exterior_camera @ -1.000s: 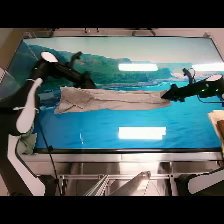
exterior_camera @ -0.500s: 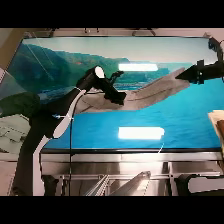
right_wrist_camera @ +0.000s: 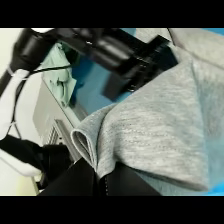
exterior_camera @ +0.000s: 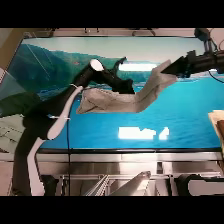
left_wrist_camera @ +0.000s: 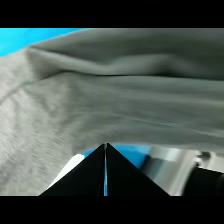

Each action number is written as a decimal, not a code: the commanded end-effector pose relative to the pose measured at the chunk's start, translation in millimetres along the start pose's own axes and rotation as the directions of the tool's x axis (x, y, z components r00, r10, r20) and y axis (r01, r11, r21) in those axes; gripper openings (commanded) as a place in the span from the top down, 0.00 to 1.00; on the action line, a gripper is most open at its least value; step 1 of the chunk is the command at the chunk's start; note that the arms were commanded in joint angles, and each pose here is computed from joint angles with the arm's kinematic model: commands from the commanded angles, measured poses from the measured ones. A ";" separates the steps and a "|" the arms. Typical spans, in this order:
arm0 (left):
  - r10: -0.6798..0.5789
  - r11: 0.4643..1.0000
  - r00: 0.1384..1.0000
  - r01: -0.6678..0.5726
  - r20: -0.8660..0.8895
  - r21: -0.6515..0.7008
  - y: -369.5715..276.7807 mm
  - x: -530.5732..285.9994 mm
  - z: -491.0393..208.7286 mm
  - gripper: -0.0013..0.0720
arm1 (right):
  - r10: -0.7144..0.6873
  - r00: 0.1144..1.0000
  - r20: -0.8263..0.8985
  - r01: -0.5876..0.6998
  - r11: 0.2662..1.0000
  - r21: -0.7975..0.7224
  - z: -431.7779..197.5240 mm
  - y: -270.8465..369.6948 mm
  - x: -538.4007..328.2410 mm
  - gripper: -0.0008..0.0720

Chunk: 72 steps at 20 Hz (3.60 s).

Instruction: Fold the shirts.

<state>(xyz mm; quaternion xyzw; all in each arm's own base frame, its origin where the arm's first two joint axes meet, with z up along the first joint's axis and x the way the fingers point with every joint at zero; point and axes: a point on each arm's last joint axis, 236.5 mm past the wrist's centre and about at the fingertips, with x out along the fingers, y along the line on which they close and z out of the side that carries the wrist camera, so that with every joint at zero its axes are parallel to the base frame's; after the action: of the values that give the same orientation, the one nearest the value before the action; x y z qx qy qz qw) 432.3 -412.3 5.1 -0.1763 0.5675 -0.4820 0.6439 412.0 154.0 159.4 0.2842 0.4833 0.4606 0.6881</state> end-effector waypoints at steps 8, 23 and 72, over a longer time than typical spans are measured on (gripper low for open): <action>0.022 0.998 0.935 -0.038 0.354 0.040 -5.2 -302.0 -4.9 0.98 | -0.086 0.988 0.129 0.098 0.991 -0.093 20.6 12.1 290.1 0.97; -0.007 0.993 0.915 0.053 0.403 -0.102 49.7 -306.7 -79.9 0.98 | -0.031 0.951 -0.309 0.050 0.997 0.051 -17.6 -39.0 210.2 0.97; 0.024 0.987 0.929 0.036 0.369 -0.156 29.6 -233.6 -132.3 0.59 | -0.945 0.213 -0.248 0.348 -0.163 0.923 -265.6 -127.3 -444.5 0.97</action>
<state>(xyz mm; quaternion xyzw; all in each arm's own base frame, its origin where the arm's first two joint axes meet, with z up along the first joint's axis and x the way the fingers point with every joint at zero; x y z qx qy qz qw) 351.6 -157.8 75.5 -0.3229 0.4717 -0.3918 0.7209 254.6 -285.0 154.4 0.4019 0.4369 -0.3340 0.7321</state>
